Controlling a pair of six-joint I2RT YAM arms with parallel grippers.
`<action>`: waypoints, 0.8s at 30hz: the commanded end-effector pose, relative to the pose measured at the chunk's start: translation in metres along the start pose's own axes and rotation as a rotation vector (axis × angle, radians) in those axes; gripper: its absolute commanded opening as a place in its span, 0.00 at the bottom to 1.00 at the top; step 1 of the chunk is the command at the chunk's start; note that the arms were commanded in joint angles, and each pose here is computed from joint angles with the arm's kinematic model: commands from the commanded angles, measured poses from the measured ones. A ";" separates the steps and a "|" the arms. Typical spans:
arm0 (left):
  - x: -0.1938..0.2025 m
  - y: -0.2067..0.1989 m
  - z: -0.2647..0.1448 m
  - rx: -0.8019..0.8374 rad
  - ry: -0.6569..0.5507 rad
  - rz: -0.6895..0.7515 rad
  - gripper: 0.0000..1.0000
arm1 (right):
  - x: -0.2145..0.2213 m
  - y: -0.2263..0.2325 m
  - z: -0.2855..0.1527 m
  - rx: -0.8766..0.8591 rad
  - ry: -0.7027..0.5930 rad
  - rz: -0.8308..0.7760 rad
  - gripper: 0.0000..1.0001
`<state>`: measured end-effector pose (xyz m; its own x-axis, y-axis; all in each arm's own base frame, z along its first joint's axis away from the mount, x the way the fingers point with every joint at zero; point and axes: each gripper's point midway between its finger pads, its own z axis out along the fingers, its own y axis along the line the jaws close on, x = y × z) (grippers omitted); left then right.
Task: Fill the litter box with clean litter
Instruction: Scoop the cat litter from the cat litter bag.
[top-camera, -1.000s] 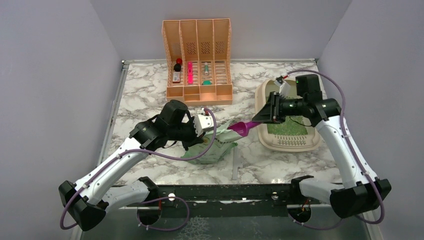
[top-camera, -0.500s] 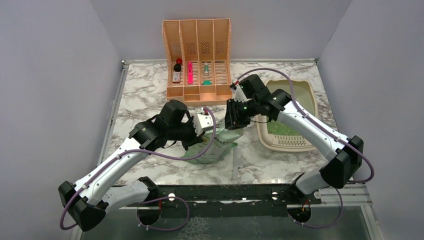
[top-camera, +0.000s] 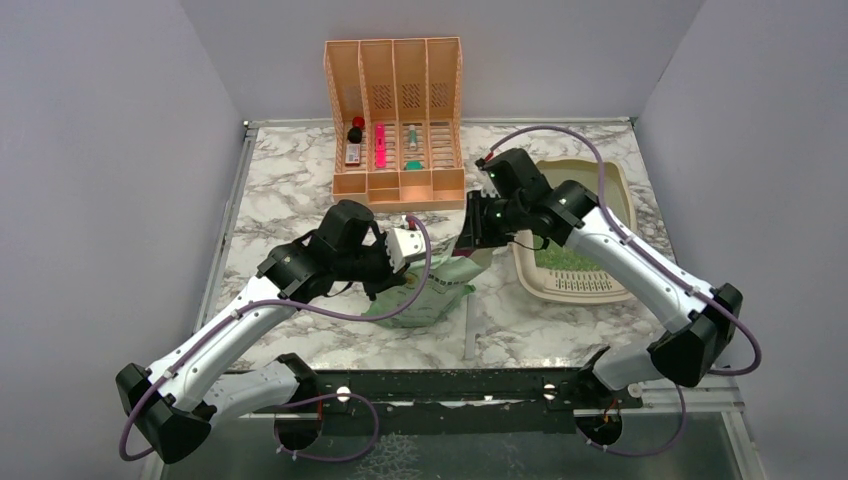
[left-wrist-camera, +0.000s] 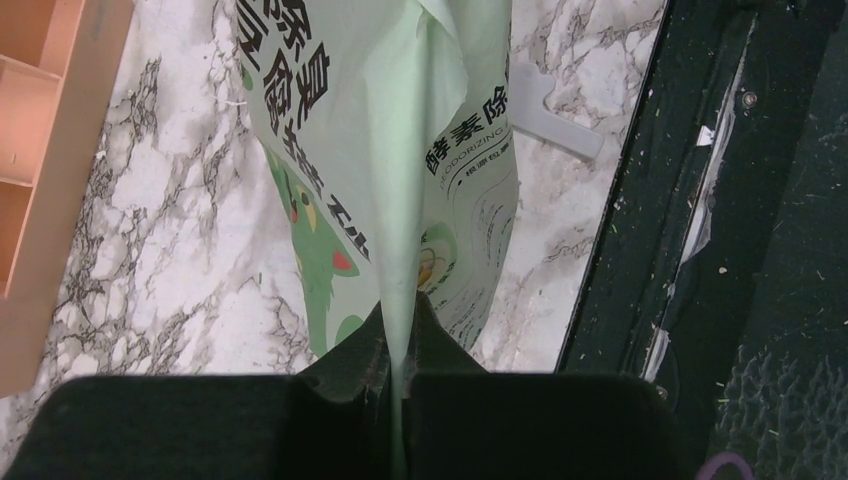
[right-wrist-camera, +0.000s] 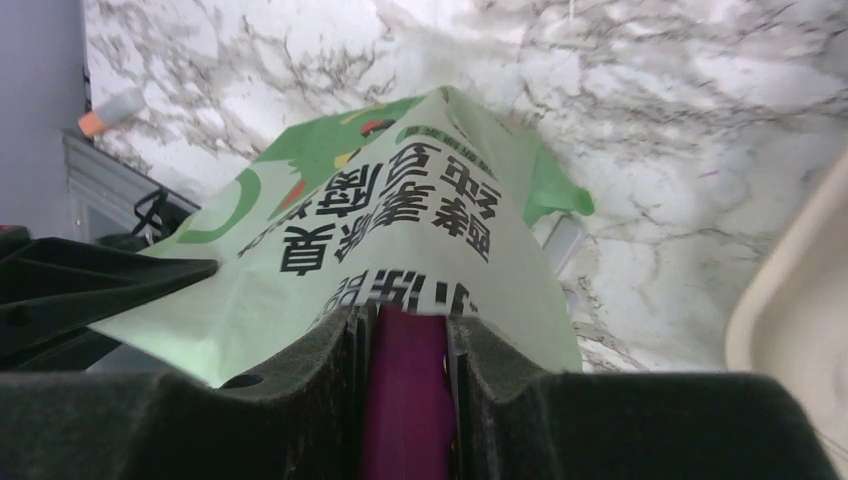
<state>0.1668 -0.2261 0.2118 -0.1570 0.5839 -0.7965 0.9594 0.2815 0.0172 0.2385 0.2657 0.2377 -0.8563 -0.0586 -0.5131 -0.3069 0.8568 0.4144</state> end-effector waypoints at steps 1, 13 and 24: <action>-0.036 -0.001 -0.004 0.011 -0.137 0.060 0.00 | 0.040 -0.001 0.050 -0.043 0.178 0.046 0.01; -0.035 -0.002 -0.006 0.008 -0.141 0.049 0.00 | 0.000 0.013 0.026 0.002 -0.016 0.016 0.01; -0.036 -0.002 -0.003 0.019 -0.135 0.047 0.00 | 0.016 -0.011 0.024 0.082 0.002 -0.024 0.01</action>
<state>0.1694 -0.2248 0.2114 -0.1700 0.5812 -0.7958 0.9533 0.3014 0.0165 0.2420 0.2671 0.2417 -0.8169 -0.0327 -0.5758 -0.2931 0.8834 0.3656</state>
